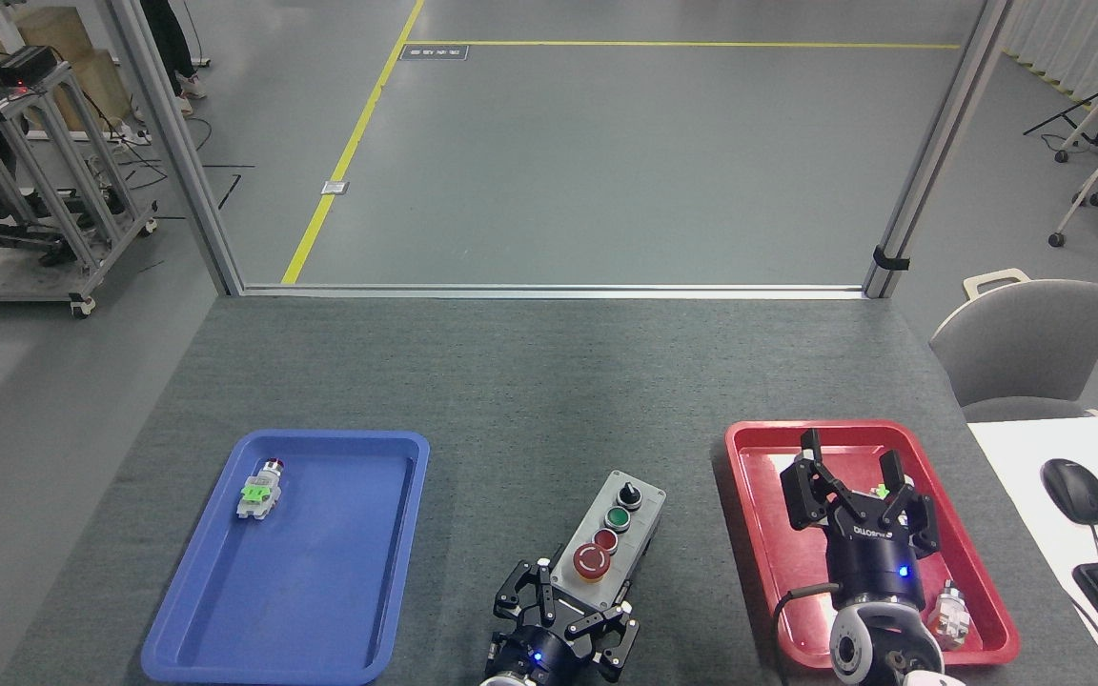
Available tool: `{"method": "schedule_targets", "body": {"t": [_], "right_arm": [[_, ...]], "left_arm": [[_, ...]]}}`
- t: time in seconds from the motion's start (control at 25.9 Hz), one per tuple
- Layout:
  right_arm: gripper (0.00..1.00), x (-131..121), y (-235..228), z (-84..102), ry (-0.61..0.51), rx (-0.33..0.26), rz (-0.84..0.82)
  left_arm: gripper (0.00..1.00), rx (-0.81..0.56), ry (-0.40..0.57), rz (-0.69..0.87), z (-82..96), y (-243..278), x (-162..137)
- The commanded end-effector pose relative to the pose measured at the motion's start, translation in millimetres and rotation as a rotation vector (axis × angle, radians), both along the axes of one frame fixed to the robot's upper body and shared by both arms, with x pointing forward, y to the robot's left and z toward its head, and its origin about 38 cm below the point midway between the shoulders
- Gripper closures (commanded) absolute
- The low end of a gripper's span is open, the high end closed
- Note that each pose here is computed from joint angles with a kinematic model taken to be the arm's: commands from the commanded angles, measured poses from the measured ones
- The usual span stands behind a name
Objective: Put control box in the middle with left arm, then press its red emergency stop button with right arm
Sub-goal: 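Release the box and withdraw the left gripper toward the blue tray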
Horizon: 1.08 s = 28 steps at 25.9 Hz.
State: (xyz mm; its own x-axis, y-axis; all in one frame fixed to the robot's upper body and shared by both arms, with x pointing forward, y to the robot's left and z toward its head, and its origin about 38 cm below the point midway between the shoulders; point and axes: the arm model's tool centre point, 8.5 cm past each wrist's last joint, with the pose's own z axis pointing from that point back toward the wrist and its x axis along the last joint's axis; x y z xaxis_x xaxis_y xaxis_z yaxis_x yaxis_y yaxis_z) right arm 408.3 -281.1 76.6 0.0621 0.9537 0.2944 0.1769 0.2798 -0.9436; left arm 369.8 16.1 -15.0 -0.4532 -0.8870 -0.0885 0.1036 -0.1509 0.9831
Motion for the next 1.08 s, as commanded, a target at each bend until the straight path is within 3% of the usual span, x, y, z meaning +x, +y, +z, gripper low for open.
{"method": "schedule_targets", "body": {"t": [0.0,0.19,0.43,0.46,0.54,0.62,0.7,0.85,0.93,1.01,1.04], "right_arm": [[0.00,0,-2,-0.3,0.001,-0.004,-0.005],[0.00,-1,-4,-1.1,0.003,-0.010,-0.004],[0.01,0,-5,-0.3,0.002,-0.026,0.011],[0.05,1,-5,0.5,0.000,-0.029,0.015],[0.28,5,1,5.7,-0.021,-0.034,0.062],[0.70,12,8,11.1,-0.047,-0.061,0.168],[0.97,19,24,8.8,-0.055,-0.090,0.320],[1.00,31,75,11.3,-0.069,-0.151,0.618],[1.00,27,104,-0.1,-0.031,-0.226,0.689],[1.00,21,135,-15.6,0.015,-0.343,0.744],[1.00,17,147,-25.7,0.041,-0.365,0.756]], "left_arm": [[0.07,-0.006,-0.008,0.005,2.0,1,1],[0.02,-0.038,-0.016,-0.007,1.7,2,-12],[0.01,-0.053,-0.081,0.003,-3.0,59,-44],[0.01,-0.076,-0.081,0.000,-2.0,68,-50],[0.01,-0.144,-0.074,0.011,3.9,88,-58],[0.01,-0.209,-0.066,0.036,13.5,115,-63],[0.01,-0.258,-0.071,0.039,23.3,132,-67],[0.01,-0.297,-0.149,0.128,48.2,179,-54],[0.01,-0.297,-0.193,0.184,59.5,205,-42],[0.01,-0.302,-0.243,0.232,74.3,230,-29],[0.01,-0.313,-0.267,0.243,83.9,237,-20]]}}
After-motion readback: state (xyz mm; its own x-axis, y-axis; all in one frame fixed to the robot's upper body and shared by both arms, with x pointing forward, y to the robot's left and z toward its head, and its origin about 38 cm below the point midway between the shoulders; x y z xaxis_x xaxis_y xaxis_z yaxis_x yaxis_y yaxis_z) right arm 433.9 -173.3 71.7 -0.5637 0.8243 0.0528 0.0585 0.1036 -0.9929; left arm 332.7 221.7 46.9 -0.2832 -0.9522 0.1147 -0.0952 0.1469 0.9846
